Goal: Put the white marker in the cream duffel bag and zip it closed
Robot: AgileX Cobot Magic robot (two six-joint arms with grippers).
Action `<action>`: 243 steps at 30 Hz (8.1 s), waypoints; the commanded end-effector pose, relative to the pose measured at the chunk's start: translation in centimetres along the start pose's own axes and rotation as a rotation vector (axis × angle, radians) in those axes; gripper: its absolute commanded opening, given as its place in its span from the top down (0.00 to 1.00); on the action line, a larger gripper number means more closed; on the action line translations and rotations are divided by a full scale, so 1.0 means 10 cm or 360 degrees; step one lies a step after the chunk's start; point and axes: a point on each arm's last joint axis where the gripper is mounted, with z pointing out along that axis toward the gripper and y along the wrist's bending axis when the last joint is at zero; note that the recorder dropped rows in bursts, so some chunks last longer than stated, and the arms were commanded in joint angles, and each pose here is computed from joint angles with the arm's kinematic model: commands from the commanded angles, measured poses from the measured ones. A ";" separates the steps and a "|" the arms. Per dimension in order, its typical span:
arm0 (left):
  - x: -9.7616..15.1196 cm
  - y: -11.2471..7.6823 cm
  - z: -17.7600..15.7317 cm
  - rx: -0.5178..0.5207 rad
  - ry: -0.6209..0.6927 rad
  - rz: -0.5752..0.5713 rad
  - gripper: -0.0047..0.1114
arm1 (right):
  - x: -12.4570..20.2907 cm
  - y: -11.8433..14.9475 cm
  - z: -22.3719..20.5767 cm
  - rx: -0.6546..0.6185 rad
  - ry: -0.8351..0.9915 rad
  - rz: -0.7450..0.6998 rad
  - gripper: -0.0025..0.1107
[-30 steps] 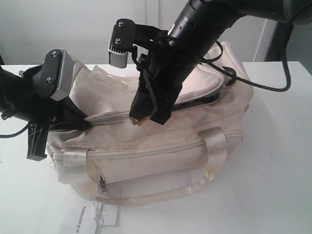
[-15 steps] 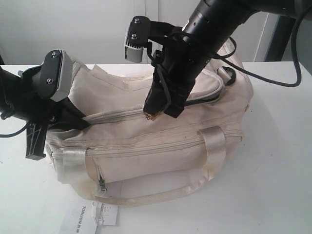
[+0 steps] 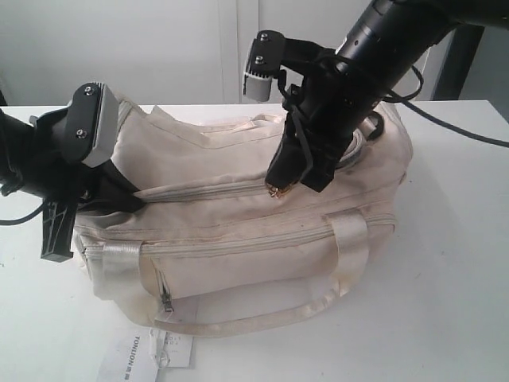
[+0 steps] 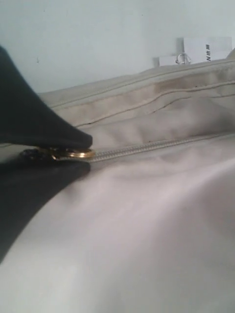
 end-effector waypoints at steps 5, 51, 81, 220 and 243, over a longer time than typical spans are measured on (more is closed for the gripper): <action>0.06 0.01 -0.03 -0.0022 0.0049 0.0006 0.96 | 0.12 -0.03 -0.09 0.0037 0.0087 -0.0006 0.98; 0.04 0.11 -0.03 -0.0192 0.0001 -0.0166 0.52 | 0.51 0.19 -0.50 0.0111 -0.0046 0.0234 0.98; -0.74 -0.12 0.23 0.0112 -0.0955 -0.0242 0.49 | 0.42 0.28 -0.36 0.0145 -0.0102 0.0190 0.98; -1.09 -0.05 0.87 0.0092 -0.0684 0.0003 0.96 | 0.95 -0.27 -0.63 0.0640 -0.0086 -0.0149 0.98; -1.11 -0.08 0.86 0.0146 -0.0720 0.0009 0.96 | 0.96 -0.43 -0.66 0.0883 -0.0158 0.0086 0.98</action>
